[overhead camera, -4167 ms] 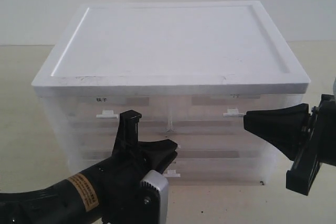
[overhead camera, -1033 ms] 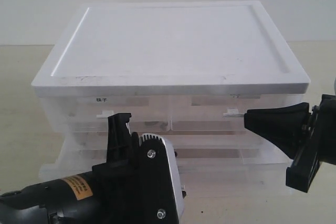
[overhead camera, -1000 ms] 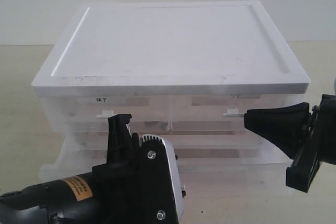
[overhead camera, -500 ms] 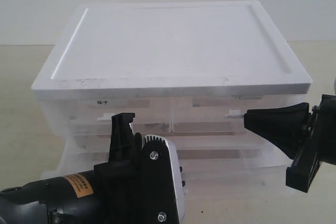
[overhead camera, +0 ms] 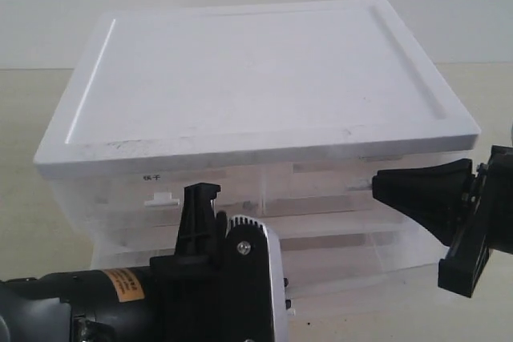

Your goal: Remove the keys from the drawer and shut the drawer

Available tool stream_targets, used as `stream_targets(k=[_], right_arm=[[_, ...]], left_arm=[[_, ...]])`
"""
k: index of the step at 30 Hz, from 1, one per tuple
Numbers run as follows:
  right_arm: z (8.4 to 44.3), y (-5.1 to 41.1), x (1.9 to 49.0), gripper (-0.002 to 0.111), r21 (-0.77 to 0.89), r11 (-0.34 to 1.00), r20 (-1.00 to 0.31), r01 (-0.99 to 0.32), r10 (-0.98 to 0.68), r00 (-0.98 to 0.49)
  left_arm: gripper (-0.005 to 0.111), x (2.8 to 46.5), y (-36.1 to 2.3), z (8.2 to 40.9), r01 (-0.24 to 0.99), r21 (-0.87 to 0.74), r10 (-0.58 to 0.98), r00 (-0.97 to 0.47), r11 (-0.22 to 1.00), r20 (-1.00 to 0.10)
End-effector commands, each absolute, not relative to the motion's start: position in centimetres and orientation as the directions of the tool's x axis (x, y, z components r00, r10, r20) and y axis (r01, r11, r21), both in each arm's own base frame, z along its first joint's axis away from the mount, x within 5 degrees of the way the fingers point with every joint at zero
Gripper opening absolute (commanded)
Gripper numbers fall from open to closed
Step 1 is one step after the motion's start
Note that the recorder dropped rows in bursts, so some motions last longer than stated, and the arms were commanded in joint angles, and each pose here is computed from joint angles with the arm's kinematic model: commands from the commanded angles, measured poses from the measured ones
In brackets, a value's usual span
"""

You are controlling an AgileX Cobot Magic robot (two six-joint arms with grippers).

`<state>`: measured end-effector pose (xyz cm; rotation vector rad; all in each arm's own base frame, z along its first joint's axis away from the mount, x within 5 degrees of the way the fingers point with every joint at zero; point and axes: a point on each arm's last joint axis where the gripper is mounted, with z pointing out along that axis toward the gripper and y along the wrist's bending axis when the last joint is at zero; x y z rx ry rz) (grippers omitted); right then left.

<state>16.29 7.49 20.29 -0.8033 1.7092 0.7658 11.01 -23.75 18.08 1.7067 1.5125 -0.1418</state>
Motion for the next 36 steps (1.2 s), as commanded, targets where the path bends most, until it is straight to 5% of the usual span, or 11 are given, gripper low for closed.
stream_targets(k=[1,12,19,29,36], right_arm=[[20.5,7.4,16.5,0.0,0.111,0.586,-0.968,-0.803,-0.119,-0.221],[20.6,7.3,16.6,0.0,0.116,0.598,-0.97,-0.793,-0.103,-0.219],[20.6,7.3,16.6,0.0,0.117,0.597,-0.97,-0.794,-0.104,-0.221],[20.6,7.4,16.6,0.0,0.122,0.595,-0.97,-0.794,-0.099,-0.223],[20.6,7.4,16.6,0.0,0.124,0.595,-0.97,-0.794,-0.097,-0.224]], left_arm=[[0.005,8.2,-23.1,16.0,0.942,0.302,0.788,0.294,-0.144,-0.541],[0.005,6.4,-21.0,19.4,0.936,0.295,0.697,0.343,-0.193,-0.63],[0.005,6.8,-21.0,20.3,0.958,0.281,0.685,0.244,-0.059,-0.687],[0.052,8.2,-21.2,20.1,0.945,0.317,0.695,0.171,0.086,-0.699],[0.055,8.1,-21.4,21.4,0.956,0.249,0.648,0.092,0.155,-0.756]])
